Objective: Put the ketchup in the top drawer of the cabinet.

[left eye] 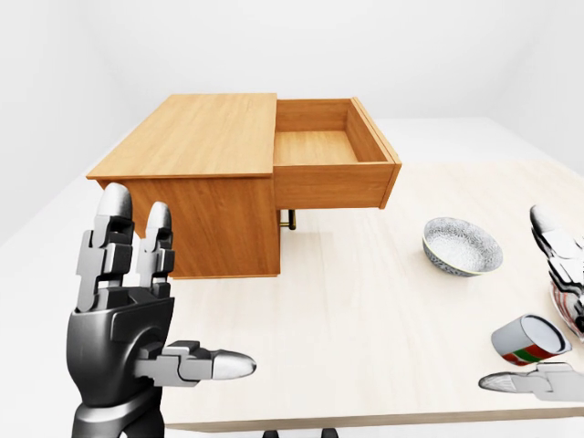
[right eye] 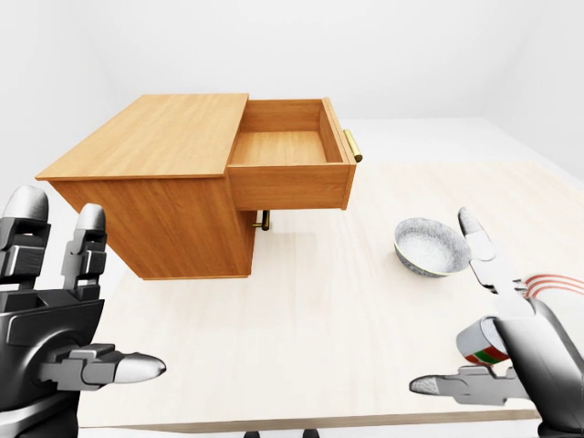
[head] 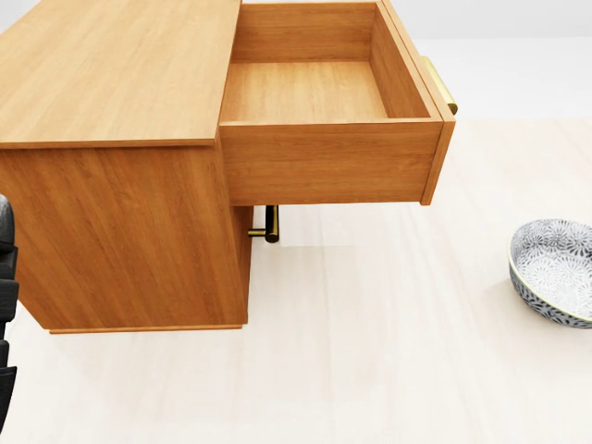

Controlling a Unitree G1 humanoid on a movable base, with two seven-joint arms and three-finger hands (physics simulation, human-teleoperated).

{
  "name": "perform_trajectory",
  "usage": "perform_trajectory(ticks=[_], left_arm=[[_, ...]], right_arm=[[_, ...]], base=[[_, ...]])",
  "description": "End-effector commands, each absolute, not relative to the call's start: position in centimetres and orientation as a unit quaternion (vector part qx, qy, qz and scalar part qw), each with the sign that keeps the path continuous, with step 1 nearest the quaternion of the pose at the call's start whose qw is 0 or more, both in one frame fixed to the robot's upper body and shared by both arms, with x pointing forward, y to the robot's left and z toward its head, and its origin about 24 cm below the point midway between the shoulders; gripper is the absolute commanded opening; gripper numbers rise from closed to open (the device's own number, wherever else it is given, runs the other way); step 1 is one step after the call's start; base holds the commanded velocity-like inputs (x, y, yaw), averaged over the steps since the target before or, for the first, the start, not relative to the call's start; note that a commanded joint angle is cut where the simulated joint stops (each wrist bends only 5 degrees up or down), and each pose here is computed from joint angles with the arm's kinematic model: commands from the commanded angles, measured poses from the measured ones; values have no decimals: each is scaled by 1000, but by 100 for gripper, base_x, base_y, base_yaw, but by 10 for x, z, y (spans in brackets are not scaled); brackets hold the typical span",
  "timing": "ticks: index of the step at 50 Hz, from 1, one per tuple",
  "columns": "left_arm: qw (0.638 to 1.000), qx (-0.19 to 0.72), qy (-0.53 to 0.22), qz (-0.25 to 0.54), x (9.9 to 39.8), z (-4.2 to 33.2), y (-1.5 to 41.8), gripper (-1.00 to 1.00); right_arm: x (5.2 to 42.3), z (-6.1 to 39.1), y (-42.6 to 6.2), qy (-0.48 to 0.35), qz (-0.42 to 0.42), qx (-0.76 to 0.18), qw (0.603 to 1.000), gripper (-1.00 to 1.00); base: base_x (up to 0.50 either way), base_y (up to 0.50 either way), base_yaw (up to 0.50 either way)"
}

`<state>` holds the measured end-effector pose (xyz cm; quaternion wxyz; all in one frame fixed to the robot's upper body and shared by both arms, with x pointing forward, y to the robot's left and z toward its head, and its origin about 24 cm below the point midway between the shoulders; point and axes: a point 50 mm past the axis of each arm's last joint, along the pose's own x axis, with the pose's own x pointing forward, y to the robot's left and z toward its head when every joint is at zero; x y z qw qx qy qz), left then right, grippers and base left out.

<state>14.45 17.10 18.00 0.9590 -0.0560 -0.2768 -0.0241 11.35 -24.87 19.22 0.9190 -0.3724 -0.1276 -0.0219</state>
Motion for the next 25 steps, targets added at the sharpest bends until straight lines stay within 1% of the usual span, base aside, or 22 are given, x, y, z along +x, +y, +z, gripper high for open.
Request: perform_trajectory(ticks=[1,6,12,14,25], left_arm=[[960,-58,-273,-21,146,178,173,100],[958,-59,-281,-21,144,181,173,100],[959,-61,-274,-24,146,178,172,100],[959,-62,-274,-26,146,178,171,100],[959,-61,-274,-26,145,179,170,100]], right_arm=[[97,211,-306,-35,-209,-496,842,100],[98,207,-318,-8,-233,-495,837,100],[97,184,-336,38,-236,-450,860,100],[93,173,-345,70,-241,-437,864,100],[88,157,-361,114,-247,-411,870,100]], base=[[0,0,0],[0,0,0],[0,0,0],[0,0,0],[0,0,0]])
